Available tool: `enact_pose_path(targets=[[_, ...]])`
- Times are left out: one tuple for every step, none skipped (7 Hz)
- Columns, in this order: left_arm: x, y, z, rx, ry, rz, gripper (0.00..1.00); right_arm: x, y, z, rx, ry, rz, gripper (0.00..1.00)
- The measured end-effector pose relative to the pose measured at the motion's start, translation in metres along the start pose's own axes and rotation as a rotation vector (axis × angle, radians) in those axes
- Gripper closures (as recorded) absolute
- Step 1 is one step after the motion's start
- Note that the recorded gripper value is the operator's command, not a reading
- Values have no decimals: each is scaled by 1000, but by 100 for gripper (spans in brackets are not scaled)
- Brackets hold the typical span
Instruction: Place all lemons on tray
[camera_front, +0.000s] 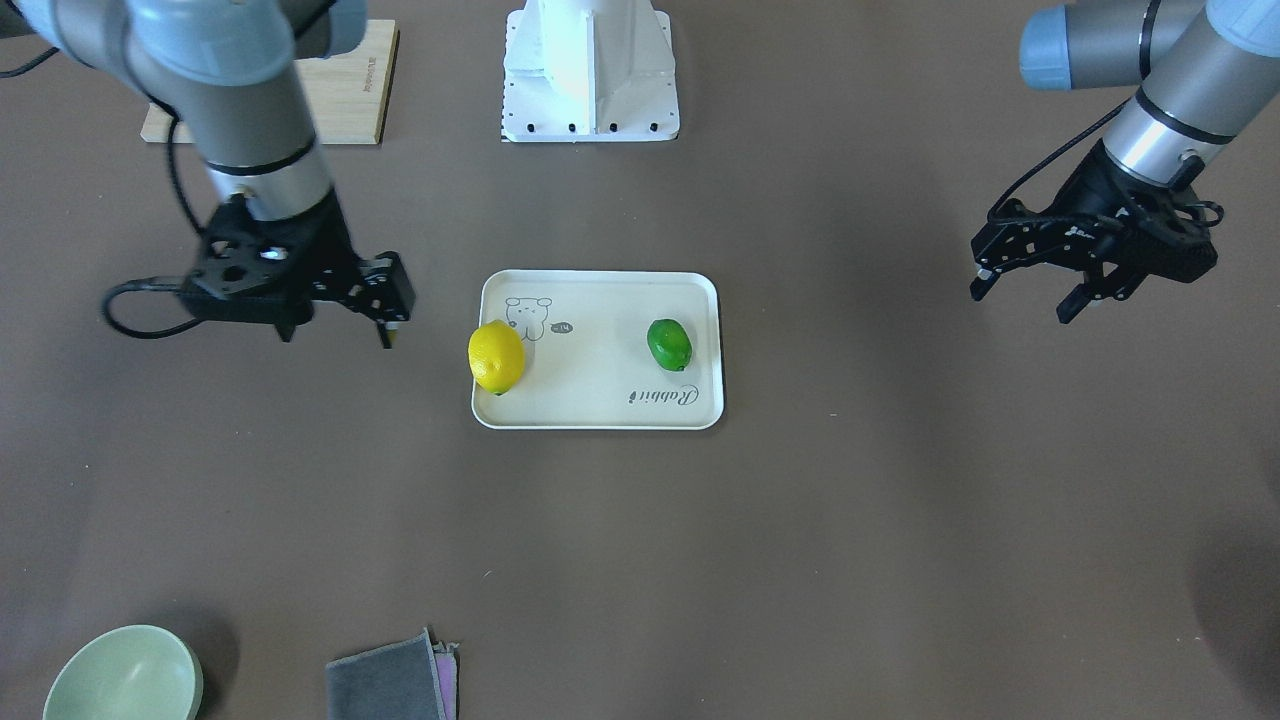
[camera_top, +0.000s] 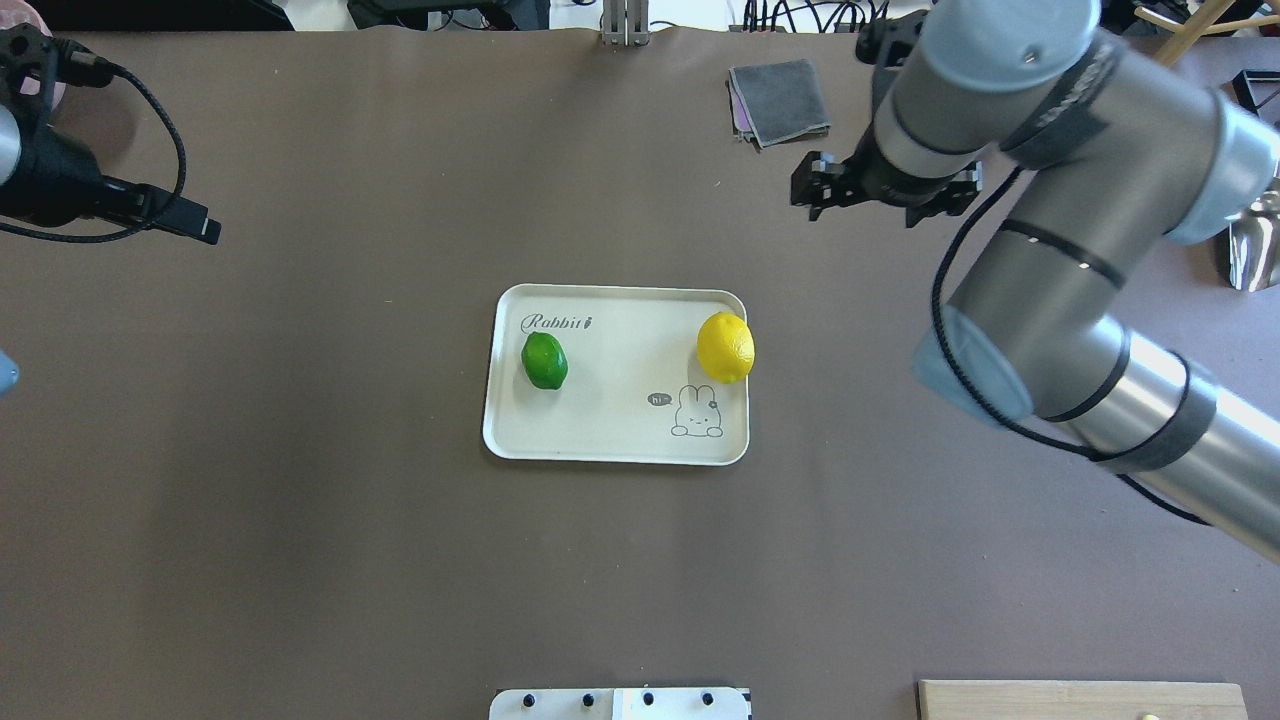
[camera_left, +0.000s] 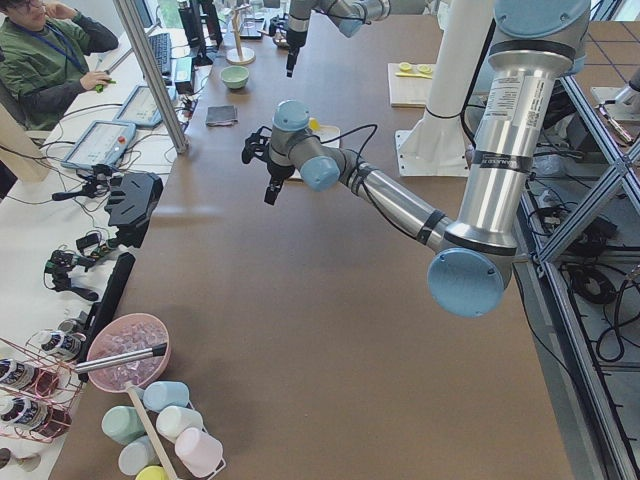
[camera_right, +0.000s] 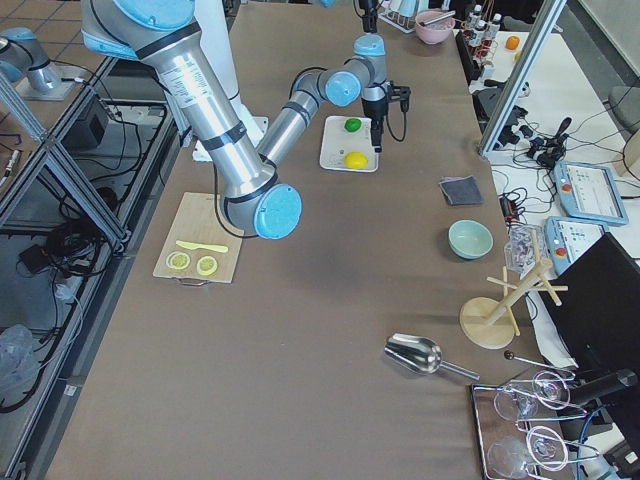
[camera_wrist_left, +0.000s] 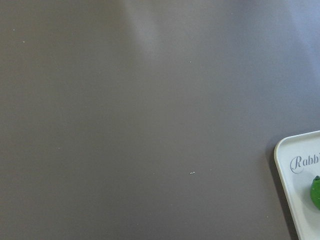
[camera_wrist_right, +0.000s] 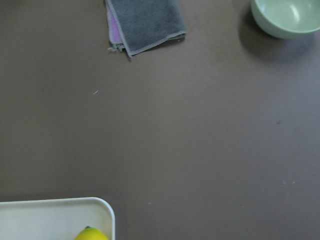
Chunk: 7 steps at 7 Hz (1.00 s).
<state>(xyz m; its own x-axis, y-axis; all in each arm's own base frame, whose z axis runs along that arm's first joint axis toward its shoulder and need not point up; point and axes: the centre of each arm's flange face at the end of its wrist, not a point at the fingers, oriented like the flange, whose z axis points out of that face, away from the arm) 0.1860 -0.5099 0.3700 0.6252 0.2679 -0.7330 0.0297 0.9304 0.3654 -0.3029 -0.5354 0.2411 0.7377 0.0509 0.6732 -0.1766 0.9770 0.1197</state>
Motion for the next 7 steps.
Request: enact_pose_path(targets=[[-37, -8, -22, -34, -55, 49, 1, 81, -24, -14, -18, 12, -93, 0], [-81, -17, -50, -73, -116, 99, 1, 167, -36, -21, -38, 34, -181, 0], [-128, -22, -80, -111, -168, 138, 1, 252, -38, -28, -58, 60, -247, 0], [-177, -21, -105, -139, -200, 164, 1, 331, -31, -37, -76, 79, -297, 0], [-230, -13, -120, -166, -218, 174, 1, 403, -17, -49, -102, 75, -329, 0], [-272, 3, -123, -198, -218, 158, 1, 463, 6, -57, -132, 54, -336, 0], [-307, 36, -115, -235, -212, 125, 1, 519, 43, -57, -160, 39, -316, 0]])
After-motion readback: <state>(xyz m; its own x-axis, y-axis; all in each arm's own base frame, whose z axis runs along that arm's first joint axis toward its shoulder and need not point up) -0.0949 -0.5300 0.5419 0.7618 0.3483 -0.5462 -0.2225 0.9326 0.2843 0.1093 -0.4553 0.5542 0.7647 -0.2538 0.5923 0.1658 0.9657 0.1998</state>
